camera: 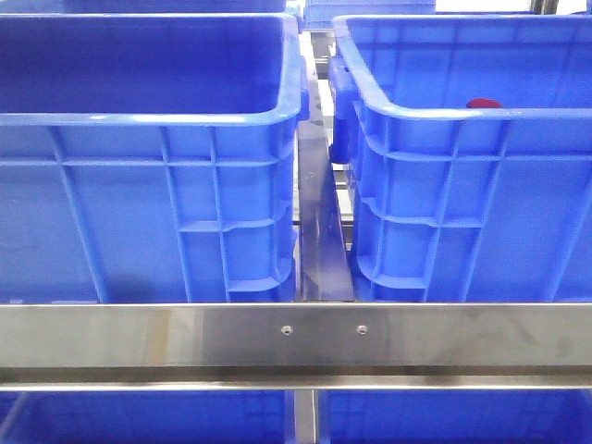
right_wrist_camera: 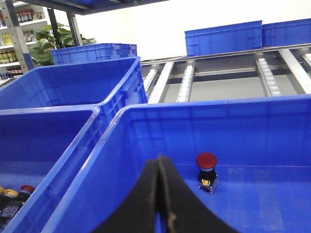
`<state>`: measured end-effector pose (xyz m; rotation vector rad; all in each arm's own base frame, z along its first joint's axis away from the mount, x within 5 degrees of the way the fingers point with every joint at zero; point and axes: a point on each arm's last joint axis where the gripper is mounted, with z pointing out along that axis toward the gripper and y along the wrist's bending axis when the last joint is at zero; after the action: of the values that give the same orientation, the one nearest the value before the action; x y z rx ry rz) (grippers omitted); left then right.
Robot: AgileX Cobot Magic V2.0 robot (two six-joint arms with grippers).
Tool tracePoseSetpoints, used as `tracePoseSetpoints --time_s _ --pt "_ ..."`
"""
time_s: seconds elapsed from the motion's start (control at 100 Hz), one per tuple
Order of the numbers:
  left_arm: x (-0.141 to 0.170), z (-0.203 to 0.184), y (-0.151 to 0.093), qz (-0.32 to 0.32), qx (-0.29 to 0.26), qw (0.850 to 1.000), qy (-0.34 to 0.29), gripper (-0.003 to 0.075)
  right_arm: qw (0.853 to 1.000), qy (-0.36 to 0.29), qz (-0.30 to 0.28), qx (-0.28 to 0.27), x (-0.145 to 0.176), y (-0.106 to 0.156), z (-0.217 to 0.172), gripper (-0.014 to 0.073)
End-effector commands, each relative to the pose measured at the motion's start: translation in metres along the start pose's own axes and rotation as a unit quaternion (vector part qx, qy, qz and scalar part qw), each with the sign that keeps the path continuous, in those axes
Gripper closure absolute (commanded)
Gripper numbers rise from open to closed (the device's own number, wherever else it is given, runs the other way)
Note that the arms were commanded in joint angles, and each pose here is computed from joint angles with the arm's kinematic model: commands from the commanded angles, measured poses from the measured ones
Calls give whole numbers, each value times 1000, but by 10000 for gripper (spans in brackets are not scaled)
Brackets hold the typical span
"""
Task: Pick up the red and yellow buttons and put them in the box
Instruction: 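Reach the left gripper toward a yellow-capped button in the source bin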
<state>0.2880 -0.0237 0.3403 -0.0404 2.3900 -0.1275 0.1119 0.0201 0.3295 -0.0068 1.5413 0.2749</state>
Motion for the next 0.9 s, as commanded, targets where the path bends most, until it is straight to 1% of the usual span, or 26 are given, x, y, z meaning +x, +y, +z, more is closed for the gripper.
tracePoseSetpoints --time_s 0.0,0.15,0.37,0.64,0.89 --pt "-22 7 -2 -11 7 999 -39 258 1000 -19 -7 9 -10 -1 -1 662" --pt "-30 42 -2 -12 4 1000 -23 258 1000 -19 -7 9 -10 -1 -1 662" --pt "-27 76 0 -7 -3 1000 -4 258 1000 -19 -7 9 -10 -1 -1 662" --pt "-26 96 3 8 -16 1000 -4 258 1000 -19 -7 9 -10 -1 -1 662" --pt "-23 111 5 7 -17 1000 -2 258 1000 -19 -7 9 -10 -1 -1 662"
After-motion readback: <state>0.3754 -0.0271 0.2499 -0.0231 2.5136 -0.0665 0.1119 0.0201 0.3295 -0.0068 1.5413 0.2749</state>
